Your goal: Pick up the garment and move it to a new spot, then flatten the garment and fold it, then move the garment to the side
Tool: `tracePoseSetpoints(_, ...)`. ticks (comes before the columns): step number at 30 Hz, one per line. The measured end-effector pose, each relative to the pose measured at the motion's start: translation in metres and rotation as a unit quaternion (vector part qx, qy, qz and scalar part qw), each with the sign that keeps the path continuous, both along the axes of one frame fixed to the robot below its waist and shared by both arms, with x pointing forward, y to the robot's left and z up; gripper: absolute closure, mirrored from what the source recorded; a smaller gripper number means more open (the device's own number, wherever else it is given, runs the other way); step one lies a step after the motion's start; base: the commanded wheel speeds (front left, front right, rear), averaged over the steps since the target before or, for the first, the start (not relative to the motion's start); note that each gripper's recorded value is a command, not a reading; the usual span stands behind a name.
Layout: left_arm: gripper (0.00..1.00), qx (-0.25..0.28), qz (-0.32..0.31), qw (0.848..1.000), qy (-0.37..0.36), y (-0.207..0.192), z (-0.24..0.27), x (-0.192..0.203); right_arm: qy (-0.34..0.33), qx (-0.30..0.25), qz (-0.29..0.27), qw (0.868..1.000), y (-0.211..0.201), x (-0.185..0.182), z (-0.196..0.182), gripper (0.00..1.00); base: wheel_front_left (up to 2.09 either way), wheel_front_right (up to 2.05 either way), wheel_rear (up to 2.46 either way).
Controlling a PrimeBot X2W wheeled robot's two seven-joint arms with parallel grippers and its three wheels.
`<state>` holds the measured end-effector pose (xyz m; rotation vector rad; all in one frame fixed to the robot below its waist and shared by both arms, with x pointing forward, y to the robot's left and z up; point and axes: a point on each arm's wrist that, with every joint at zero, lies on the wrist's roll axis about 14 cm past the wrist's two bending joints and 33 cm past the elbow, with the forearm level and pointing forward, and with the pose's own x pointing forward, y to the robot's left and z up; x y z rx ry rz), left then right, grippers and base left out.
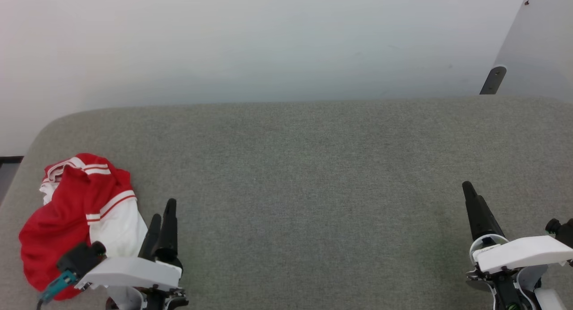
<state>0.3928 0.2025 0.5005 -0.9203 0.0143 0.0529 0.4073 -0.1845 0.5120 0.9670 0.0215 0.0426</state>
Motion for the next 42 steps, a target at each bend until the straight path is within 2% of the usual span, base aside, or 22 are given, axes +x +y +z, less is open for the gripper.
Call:
tracePoseSetpoints(7, 0.0, 0.076, -0.008, 0.997, -0.007, -0.003, 0.005, 0.002, -0.005, -0.082, 0.012, 0.997, 0.004, 0.002, 0.0, 0.0, 0.0, 0.0, 0.0)
tracePoseSetpoints(18, 0.0, 0.186, -0.014, 0.982, -0.012, -0.004, 0.01, 0.004, -0.025, -0.192, 0.019, 0.981, 0.007, 0.006, 0.006, 0.0, 0.0, 0.0, 0.0)
tracePoseSetpoints(31, 0.0, 0.272, -0.017, 0.962, -0.019, -0.007, 0.012, 0.004, -0.05, -0.276, 0.018, 0.96, 0.008, 0.008, 0.015, 0.0, 0.0, 0.0, 0.0)
tracePoseSetpoints(42, 0.0, 0.325, -0.019, 0.945, -0.031, -0.008, 0.016, 0.004, -0.067, -0.318, 0.006, 0.946, 0.002, 0.008, 0.023, 0.0, 0.0, 0.0, 0.0)
